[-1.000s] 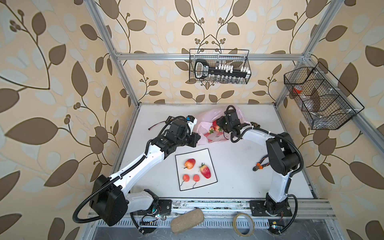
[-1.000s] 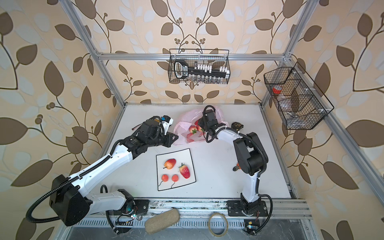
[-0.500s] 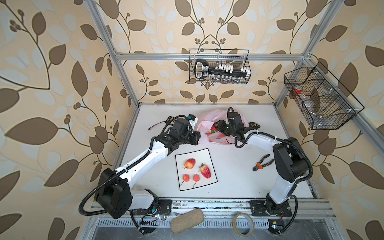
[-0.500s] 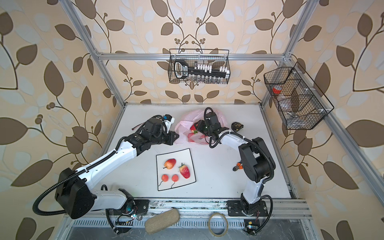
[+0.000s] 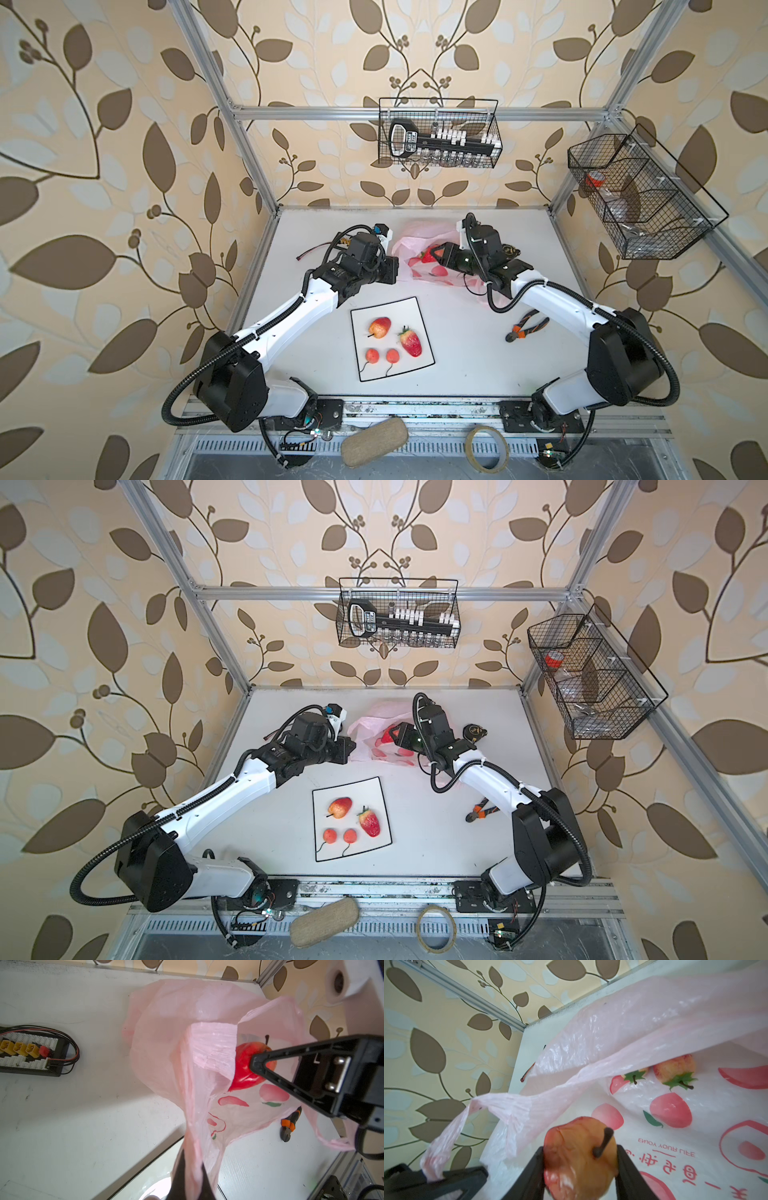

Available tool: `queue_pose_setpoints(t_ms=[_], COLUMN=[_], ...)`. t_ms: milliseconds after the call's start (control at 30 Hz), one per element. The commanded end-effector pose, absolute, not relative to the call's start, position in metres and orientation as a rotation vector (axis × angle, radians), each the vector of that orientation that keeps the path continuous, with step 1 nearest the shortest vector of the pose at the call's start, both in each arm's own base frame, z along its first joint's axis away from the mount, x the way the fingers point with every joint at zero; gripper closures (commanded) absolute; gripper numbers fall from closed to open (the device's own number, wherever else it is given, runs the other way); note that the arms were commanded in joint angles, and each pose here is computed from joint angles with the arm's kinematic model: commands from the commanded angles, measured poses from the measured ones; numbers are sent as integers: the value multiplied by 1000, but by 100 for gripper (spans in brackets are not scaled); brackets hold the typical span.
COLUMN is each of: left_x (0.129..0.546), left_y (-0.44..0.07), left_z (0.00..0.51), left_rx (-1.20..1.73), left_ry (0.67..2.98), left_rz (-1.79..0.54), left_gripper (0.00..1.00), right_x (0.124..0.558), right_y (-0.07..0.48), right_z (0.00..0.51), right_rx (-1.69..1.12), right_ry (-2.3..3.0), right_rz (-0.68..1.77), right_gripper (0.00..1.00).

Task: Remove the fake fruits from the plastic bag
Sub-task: 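Lift the yellow-red apple out of the bag toward the tray, then open the right gripper to release the apple onto the tray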

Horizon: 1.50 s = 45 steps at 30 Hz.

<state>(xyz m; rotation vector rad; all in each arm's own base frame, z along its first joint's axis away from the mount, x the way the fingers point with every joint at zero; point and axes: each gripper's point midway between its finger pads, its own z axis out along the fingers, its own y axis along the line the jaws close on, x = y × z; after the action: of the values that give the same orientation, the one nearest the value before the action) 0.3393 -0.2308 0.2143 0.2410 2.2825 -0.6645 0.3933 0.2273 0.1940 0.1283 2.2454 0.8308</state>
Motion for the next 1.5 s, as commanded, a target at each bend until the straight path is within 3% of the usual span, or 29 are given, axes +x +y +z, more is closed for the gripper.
queue_pose_setpoints(t_ms=[0,333,667,900,1467], left_x=[351,356,356,352,348], left_y=[-231,-236,-235,-231,-226], left_z=[231,224,227,228,230], left_rx=[205,204,186,182,181], left_ry=[2243,2271,2263,2265,2263], left_rz=[-654,-667,-672,-660,-644], left_gripper=[100,100,100,100,100], right_x=[369,305,240,225,235], right_y=[228,261,342,374,370], right_z=[190,224,185,136,66], right_rx=[-14,-501,-924,-1030,-984], right_ry=[2276,2130,2144,2246,2415], right_rz=[836,833,758,711,557], right_gripper=[66,66,65,65,61])
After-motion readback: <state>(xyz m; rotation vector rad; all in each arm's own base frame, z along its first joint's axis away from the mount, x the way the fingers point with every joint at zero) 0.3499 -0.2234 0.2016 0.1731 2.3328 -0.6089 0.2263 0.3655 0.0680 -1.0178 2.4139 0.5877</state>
